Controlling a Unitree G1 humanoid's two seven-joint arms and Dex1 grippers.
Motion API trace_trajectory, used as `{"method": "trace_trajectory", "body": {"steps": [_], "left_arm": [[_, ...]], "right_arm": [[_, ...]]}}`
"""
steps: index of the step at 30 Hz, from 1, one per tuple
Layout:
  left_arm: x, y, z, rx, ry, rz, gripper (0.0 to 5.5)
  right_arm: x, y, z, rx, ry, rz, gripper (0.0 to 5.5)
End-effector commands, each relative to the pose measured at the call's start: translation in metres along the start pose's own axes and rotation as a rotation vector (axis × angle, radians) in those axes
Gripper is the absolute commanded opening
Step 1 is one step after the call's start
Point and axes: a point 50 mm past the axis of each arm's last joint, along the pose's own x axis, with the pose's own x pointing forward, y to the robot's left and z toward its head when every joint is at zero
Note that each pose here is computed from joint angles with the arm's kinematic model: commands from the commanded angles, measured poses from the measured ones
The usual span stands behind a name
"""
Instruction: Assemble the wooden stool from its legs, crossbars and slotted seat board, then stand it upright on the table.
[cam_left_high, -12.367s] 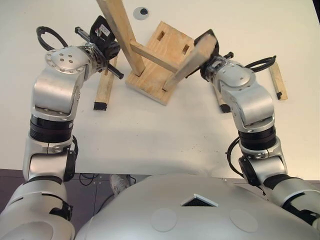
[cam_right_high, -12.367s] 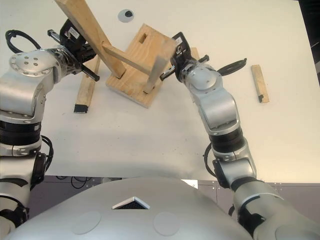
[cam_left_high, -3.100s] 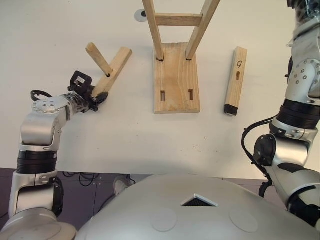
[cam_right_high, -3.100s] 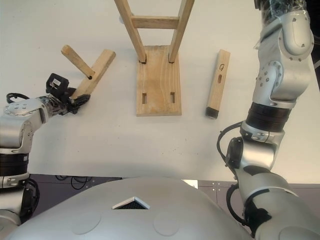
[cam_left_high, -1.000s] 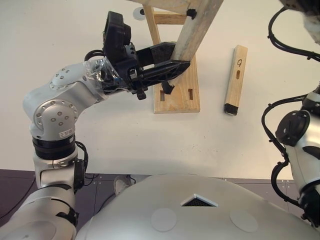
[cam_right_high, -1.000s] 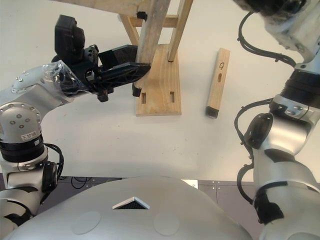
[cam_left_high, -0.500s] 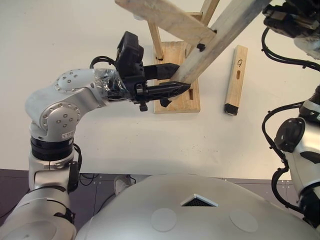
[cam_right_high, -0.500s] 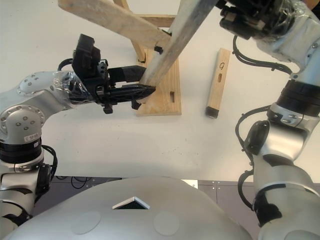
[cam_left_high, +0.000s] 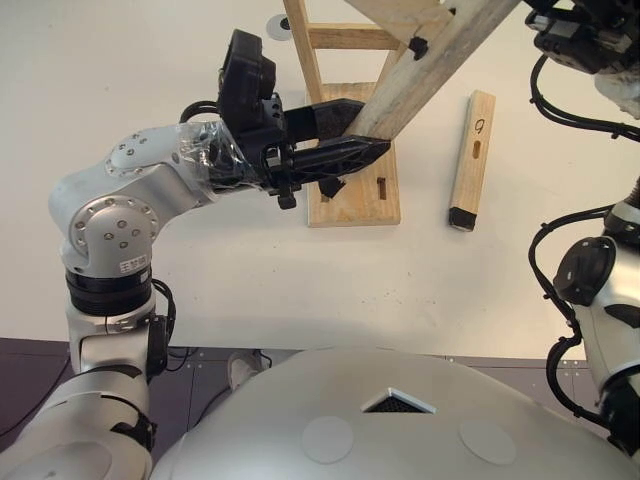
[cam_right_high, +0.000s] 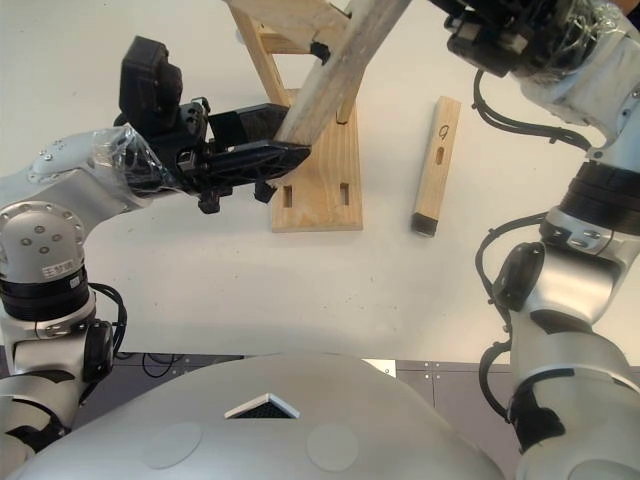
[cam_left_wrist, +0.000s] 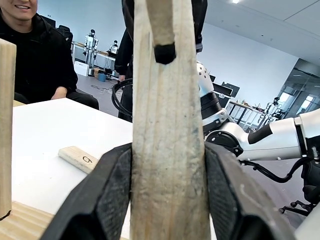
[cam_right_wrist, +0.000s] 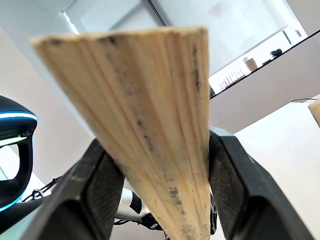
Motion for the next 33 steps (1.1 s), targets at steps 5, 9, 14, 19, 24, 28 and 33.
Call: {"method": "trace_trajectory", "body": {"steps": [5, 9, 14, 19, 24, 28, 33], "left_arm": [[-0.011, 0.009, 0.000, -0.004, -0.017, 0.071, 3.18], [-0.028, 0.019, 0.010, -0.018, -0.107, 0.172, 3.82], [-0.045, 0.028, 0.004, -0.031, -0.087, 0.280, 4.07], [-0.050, 0.036, -0.009, -0.053, -0.045, 0.340, 4.07], [-0.051, 0.040, -0.015, -0.066, -0.027, 0.357, 4.07], [-0.051, 0.042, -0.017, -0.075, -0.021, 0.361, 4.07], [-0.051, 0.044, -0.019, -0.079, -0.024, 0.368, 4.07]], "right_arm": [[-0.003, -0.008, 0.014, -0.164, -0.071, -0.130, 2.12], [-0.014, -0.015, 0.017, -0.310, -0.086, -0.234, 2.11], [-0.031, -0.018, 0.002, -0.438, 0.015, -0.278, 2.11], [-0.049, -0.031, -0.025, -0.468, 0.116, -0.343, 2.10], [-0.053, -0.036, -0.037, -0.428, 0.144, -0.335, 2.10], [-0.056, -0.036, -0.044, -0.391, 0.167, -0.326, 2.10], [-0.062, -0.047, -0.058, -0.385, 0.232, -0.378, 2.10]]}}
